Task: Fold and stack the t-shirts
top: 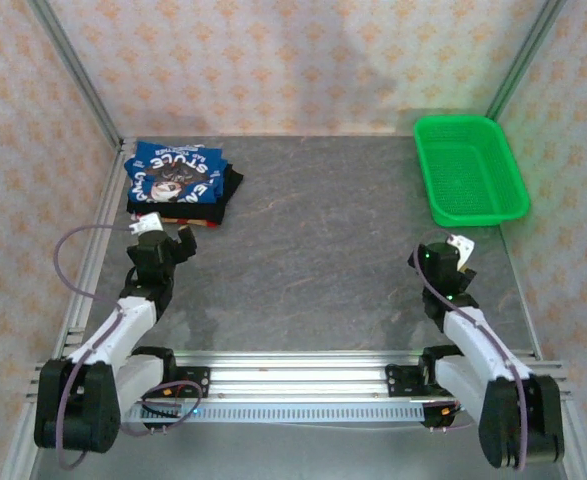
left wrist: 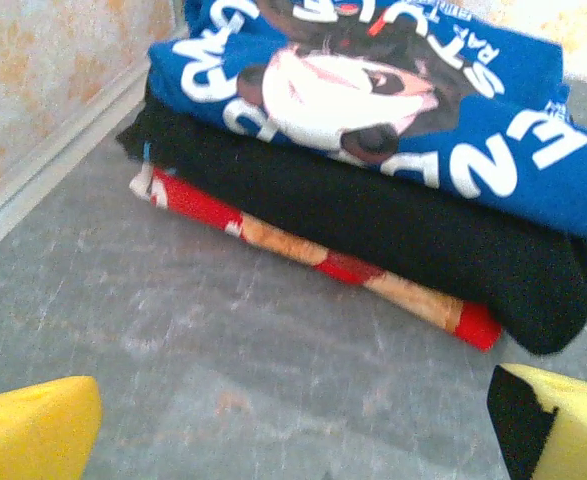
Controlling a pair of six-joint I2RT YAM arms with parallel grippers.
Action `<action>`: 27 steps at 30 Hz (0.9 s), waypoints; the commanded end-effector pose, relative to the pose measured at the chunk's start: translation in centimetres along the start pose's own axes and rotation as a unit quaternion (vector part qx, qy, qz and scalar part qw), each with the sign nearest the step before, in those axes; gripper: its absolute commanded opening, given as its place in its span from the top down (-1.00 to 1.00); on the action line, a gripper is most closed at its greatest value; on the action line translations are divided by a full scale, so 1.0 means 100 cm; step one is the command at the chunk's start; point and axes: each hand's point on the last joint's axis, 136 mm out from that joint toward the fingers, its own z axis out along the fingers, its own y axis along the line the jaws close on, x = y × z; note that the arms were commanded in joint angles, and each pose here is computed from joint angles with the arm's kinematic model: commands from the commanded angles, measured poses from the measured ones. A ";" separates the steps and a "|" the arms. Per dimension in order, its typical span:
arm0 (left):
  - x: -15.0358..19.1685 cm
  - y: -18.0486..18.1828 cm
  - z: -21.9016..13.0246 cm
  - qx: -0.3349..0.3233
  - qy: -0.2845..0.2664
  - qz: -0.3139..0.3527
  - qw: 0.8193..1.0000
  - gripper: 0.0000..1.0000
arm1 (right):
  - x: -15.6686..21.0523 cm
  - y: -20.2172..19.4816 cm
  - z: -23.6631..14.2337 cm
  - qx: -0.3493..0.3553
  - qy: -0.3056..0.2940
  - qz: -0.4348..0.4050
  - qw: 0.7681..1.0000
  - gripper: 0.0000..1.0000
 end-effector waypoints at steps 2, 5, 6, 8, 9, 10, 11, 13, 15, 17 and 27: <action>-0.011 0.001 0.020 -0.018 -0.066 0.008 0.998 -1.00 | -0.061 0.016 0.007 -0.029 -0.164 0.043 0.985 -0.99; -0.014 -0.013 0.039 -0.005 -0.060 0.045 0.997 -1.00 | -0.068 0.041 0.030 -0.046 -0.159 0.004 0.986 -0.99; -0.011 -0.013 0.046 -0.007 -0.058 0.044 0.997 -1.00 | -0.067 0.046 0.039 -0.049 -0.157 -0.006 0.986 -0.99; 0.006 -0.030 0.060 0.028 -0.040 0.075 0.996 -1.00 | -0.053 0.059 0.062 -0.069 -0.149 -0.021 0.986 -0.99; 0.006 -0.035 0.063 0.032 -0.052 0.081 0.995 -1.00 | -0.052 0.060 0.068 -0.063 -0.147 -0.025 0.987 -0.99; 0.007 -0.035 0.062 0.031 -0.040 0.082 0.995 -1.00 | -0.046 0.058 0.071 -0.051 -0.101 -0.033 0.993 -0.99; 0.008 -0.034 0.062 0.028 -0.035 0.084 0.995 -1.00 | -0.047 0.057 0.070 -0.059 -0.095 -0.026 0.993 -0.99; 0.007 -0.034 0.062 0.028 -0.032 0.084 0.996 -1.00 | -0.051 0.058 0.069 -0.067 -0.131 -0.023 0.989 -0.99; 0.007 -0.035 0.062 0.029 -0.038 0.084 0.995 -1.00 | -0.050 0.055 0.068 -0.055 -0.108 -0.025 0.992 -0.99; 0.006 -0.035 0.062 0.030 -0.040 0.083 0.995 -1.00 | -0.053 0.054 0.066 -0.052 -0.139 -0.019 0.989 -0.99; 0.008 -0.034 0.062 0.029 -0.036 0.085 0.995 -1.00 | -0.053 0.050 0.066 -0.045 -0.134 -0.014 0.990 -0.99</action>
